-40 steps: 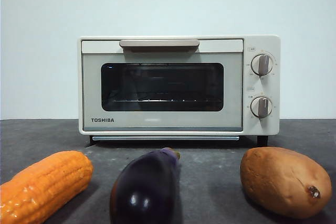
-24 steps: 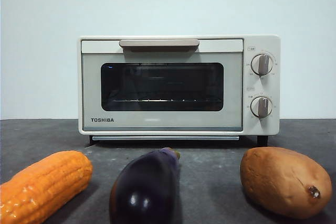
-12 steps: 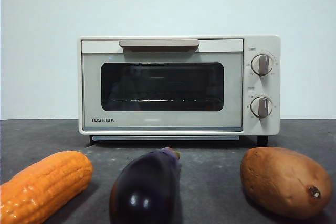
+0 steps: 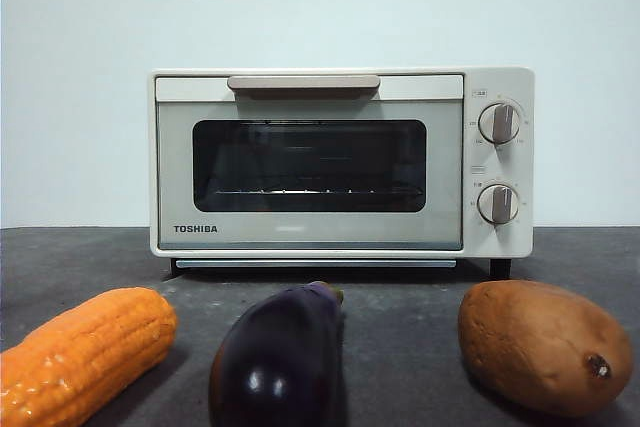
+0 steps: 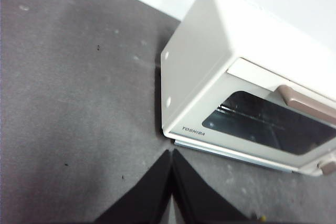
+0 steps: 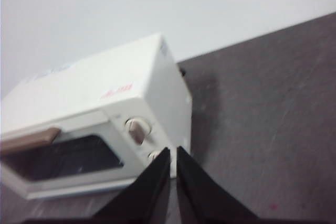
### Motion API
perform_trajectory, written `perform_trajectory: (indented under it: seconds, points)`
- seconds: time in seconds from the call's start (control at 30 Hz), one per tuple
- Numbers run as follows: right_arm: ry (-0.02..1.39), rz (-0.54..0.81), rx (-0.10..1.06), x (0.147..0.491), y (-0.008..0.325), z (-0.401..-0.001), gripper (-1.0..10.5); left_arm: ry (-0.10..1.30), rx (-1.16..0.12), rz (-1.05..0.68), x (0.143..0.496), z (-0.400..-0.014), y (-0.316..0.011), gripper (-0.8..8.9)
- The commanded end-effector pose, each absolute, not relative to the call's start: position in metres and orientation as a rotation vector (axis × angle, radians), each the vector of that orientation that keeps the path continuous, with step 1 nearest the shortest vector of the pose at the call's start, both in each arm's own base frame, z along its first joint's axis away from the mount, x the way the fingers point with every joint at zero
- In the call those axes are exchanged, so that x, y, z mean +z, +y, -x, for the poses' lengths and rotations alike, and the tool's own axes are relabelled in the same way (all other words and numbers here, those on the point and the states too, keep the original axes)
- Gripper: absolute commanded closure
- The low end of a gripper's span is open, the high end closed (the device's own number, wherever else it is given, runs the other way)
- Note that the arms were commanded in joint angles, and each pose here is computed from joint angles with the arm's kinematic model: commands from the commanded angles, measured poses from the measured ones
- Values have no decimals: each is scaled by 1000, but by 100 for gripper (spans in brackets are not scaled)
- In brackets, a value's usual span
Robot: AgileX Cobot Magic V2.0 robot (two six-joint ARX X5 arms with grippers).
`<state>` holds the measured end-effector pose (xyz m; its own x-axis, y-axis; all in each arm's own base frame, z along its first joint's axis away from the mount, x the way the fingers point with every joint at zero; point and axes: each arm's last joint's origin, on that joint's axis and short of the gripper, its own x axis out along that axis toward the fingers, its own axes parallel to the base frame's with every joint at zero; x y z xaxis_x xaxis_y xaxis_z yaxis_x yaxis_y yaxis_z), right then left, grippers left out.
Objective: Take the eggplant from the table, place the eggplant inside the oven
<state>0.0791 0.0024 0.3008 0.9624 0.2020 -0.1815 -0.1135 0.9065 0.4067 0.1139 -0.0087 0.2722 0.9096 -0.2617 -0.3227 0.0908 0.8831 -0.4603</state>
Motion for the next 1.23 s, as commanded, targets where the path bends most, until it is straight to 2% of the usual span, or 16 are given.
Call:
perform_trajectory:
  seconds: [0.03,0.17,0.43,0.53,0.77,0.93,1.23]
  points:
    - [266,-367,217,314,4,-85,942,409,-219,382,290,-120,-9,809]
    - [360,-397,348,330,7,-96,904,468,-264,349,305,-130,-11,809]
    - [473,-558,636,353,17,-120,601,497,-335,346,316,-143,-15,809]
    - [495,-617,780,357,26,-130,574,509,-344,344,315,-145,-16,809]
    - [530,-660,979,363,57,-148,570,515,-362,337,314,-145,-19,809]
    - [661,-637,1001,348,96,-155,571,516,-367,335,314,-145,-20,809]
    - [945,-464,868,302,174,-160,571,516,-369,334,314,-145,-20,809]
